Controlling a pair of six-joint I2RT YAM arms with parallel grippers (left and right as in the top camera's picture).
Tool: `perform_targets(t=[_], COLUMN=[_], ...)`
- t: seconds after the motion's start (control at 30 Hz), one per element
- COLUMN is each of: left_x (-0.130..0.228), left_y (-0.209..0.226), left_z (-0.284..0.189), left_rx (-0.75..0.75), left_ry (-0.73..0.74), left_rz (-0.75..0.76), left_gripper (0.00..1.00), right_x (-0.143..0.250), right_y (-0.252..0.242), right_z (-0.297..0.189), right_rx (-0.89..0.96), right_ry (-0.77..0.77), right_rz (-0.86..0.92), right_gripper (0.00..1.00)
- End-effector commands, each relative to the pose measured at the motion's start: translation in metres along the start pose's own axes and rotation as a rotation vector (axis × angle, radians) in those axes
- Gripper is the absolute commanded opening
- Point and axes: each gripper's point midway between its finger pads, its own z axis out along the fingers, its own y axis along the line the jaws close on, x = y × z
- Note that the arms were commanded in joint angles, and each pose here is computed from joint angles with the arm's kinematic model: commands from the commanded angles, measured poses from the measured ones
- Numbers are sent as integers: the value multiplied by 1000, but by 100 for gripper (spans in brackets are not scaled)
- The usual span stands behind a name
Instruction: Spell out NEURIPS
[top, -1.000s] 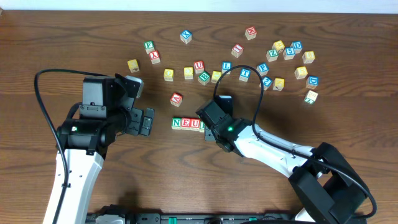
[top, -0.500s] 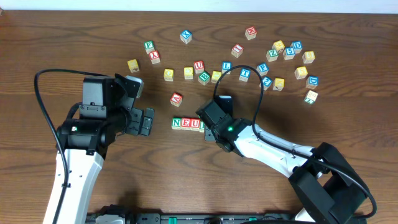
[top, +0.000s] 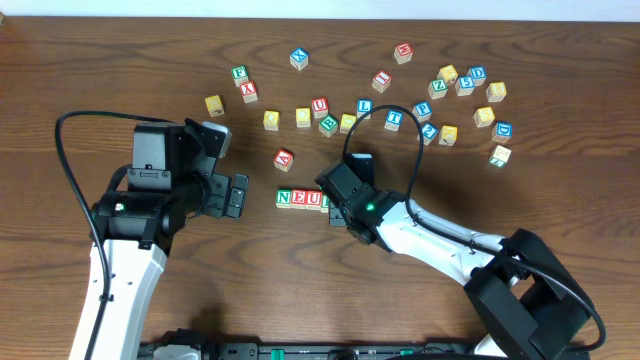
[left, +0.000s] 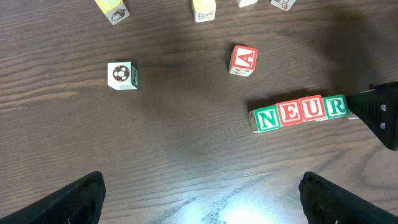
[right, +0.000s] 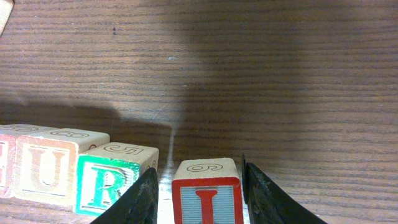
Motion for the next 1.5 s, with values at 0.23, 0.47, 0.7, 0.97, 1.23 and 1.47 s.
perform_targets(t=[0.23, 0.47, 0.7, 0.97, 1.23, 1.47], left_x=[-9, -9, -9, -9, -9, -9], left_y=[4, 4, 4, 4, 4, 4], left_z=[-7, -7, -7, -7, -7, -7], left_rx=[-17, -17, -17, -17, -17, -17], left_ry=[-27, -27, -27, -27, -27, -27], left_rz=[6, 6, 6, 6, 6, 6], left_gripper=[98, 98, 98, 98, 98, 98], right_x=[0, 0, -5, -8, -10, -12], right_y=[-6, -6, -8, -7, -7, -6], right_z=[2, 2, 2, 4, 4, 4], right_rx=[27, 26, 38, 37, 42, 38], right_ry=[-8, -9, -30, -46, -59, -66], right_rz=[-1, 2, 5, 7, 9, 11], right_gripper=[34, 21, 22, 22, 23, 25])
